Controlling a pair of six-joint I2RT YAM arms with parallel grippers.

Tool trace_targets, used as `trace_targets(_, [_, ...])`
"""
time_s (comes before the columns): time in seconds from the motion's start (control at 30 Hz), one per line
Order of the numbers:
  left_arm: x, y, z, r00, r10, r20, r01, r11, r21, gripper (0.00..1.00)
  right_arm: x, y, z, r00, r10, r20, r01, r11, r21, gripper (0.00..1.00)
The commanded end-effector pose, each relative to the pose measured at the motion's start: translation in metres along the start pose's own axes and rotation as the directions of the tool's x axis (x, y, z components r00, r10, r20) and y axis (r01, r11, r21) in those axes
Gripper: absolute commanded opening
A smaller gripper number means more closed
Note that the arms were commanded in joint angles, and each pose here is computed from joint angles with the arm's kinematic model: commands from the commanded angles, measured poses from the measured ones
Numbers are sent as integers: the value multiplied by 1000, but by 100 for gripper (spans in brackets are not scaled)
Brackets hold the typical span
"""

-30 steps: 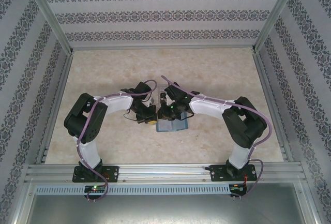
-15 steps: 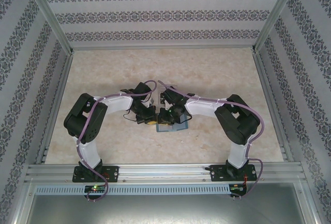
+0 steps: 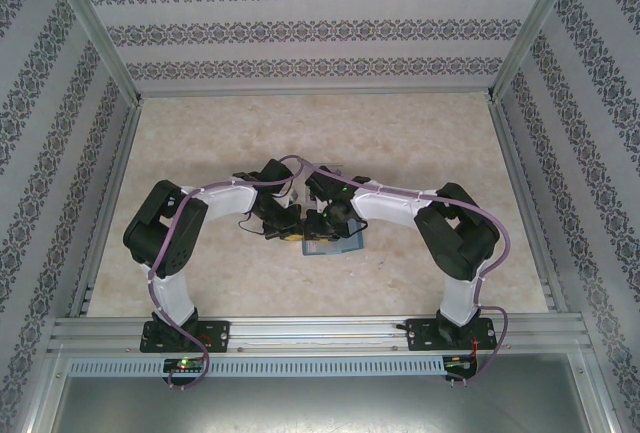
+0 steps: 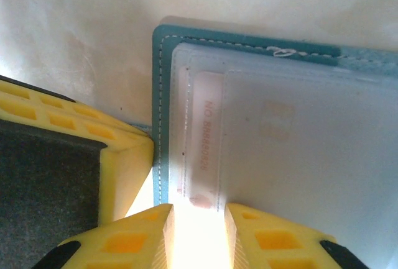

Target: Take the credit cards out of the card holder

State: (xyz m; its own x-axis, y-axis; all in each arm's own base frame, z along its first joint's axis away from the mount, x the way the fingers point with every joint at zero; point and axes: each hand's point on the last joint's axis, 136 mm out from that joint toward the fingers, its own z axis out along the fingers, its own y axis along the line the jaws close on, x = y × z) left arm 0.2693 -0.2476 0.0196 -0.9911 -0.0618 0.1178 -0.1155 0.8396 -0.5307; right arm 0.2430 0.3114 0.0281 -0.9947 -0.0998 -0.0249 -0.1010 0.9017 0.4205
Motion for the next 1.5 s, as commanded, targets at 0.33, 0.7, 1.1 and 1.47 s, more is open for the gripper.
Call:
trace_targets(0.33, [9,6,1,1000,1,-28,-2,999,-39,0,5,-23,-11,998,-56,-10,56,979,198,35])
trace_targets(0.7, [10,8,1,1000,-5,-26,3,999,-43,0,4,-33,-22,997,-75,0,73,959,273,39])
trace_targets(1.1, [9,6,0,1000,-5,-25,4,999,-40,0,2,-42,-40,995,-97,25,83,935,345,45])
trace_targets(1.47, [10,7,0,1000,-4,-29,3,999,-44,0,2,-43,-50,994,-103,36,83,927,366,46])
